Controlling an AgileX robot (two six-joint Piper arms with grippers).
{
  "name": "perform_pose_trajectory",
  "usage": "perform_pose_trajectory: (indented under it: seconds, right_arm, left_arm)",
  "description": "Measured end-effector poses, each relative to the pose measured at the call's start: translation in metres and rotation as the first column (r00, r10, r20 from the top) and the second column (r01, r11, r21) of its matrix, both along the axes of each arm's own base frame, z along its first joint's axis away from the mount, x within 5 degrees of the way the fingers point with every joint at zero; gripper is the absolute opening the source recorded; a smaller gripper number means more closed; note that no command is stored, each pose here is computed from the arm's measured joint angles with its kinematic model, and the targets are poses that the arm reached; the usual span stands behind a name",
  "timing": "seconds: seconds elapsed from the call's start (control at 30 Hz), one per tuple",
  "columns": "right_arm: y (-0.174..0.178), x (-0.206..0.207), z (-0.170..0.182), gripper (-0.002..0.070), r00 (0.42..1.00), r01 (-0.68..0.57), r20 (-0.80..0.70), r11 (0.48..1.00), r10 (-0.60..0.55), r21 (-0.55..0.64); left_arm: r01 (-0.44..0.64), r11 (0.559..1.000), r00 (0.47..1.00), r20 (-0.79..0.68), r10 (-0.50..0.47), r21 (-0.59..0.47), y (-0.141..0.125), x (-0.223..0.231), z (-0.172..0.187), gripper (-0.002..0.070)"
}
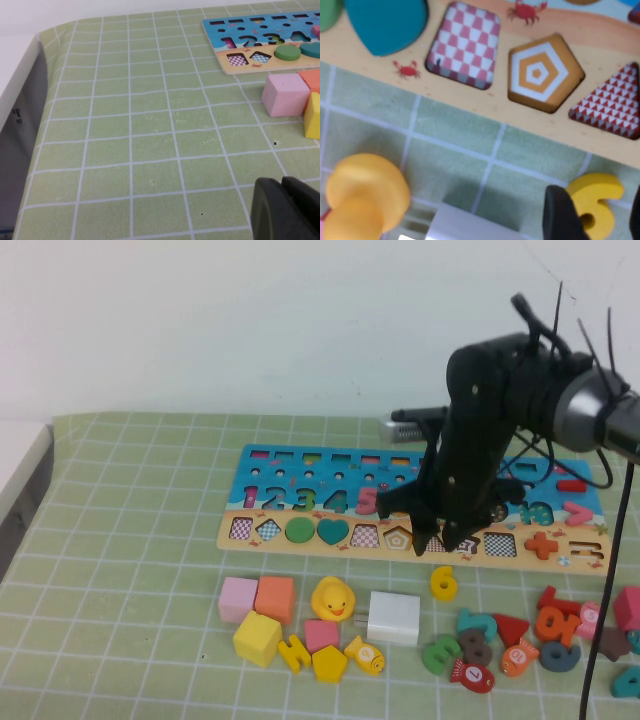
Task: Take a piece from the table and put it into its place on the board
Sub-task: Pick up the "number 6"
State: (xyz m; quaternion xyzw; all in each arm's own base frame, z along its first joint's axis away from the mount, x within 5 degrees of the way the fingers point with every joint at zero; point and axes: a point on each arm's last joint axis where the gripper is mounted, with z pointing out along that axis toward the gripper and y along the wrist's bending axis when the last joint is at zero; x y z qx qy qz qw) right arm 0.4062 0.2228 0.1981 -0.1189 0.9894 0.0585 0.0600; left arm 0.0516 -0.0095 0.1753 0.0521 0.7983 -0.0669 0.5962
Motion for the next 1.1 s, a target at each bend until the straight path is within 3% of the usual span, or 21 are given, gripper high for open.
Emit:
perform_pose_trajectory:
  seconds: [0.17, 0.5, 1.1]
  right_arm:
    - [-0.001, -0.002, 0.010, 0.0294, 1.000, -0.007, -0.008, 1.000, 0.007, -0.006]
    - [0.003, -0.006, -0.005, 0.0294, 0.999, -0.002, -0.033, 0.995, -0.002, -0.097]
    - [0.004, -0.005, -0.030, 0.0294, 0.994, 0.041, -0.093, 0.990, -0.054, -0.135]
  left_arm:
    - [0.000, 1.000, 1.000, 0.000, 0.000, 0.000, 0.000, 0.000, 0.000, -0.0002]
    - [0.000, 1.000, 1.000, 0.000, 0.000, 0.000, 0.000, 0.000, 0.000, -0.0002]
    - [0.000, 1.000, 1.000, 0.000, 0.000, 0.000, 0.000, 0.000, 0.000, -0.0002]
